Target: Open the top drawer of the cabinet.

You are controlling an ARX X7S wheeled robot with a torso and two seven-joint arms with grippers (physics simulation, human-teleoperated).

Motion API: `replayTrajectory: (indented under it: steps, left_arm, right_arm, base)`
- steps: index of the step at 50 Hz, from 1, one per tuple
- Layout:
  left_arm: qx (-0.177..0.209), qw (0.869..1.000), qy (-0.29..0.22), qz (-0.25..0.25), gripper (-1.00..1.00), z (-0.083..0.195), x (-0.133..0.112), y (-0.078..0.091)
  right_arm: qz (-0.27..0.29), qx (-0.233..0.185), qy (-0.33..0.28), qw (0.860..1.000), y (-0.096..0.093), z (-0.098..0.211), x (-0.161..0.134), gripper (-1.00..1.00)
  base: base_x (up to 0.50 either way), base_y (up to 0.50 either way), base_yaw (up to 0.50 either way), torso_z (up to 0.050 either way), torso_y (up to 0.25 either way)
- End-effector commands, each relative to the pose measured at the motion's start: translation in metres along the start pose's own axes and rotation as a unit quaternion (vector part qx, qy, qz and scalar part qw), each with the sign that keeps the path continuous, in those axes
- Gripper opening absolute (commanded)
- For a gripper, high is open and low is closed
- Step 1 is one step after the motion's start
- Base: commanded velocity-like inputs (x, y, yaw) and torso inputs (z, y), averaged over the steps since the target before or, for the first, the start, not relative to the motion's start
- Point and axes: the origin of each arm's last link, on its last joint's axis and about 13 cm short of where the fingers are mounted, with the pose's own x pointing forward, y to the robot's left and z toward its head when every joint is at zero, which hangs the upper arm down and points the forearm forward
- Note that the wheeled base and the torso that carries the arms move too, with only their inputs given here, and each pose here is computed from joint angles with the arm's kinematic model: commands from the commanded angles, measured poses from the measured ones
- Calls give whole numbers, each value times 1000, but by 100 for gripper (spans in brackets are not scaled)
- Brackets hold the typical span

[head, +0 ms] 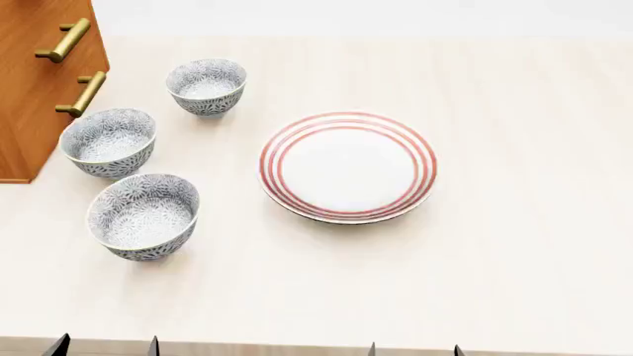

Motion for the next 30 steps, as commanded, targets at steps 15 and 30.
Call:
replayTrajectory:
  steps: [15,30]
  left_arm:
    - [-2,1000,-5,-3,100,0,-1,0]
    - [2,1000,-2,-1,100,0,0,0]
  right_arm:
    - [3,1,-2,1000,1,-1,-1,100]
    - [11,-12,-3,1000,2,0,0,100]
  base:
    - [0,0,0,0,0]
    - [0,433,0,0,0]
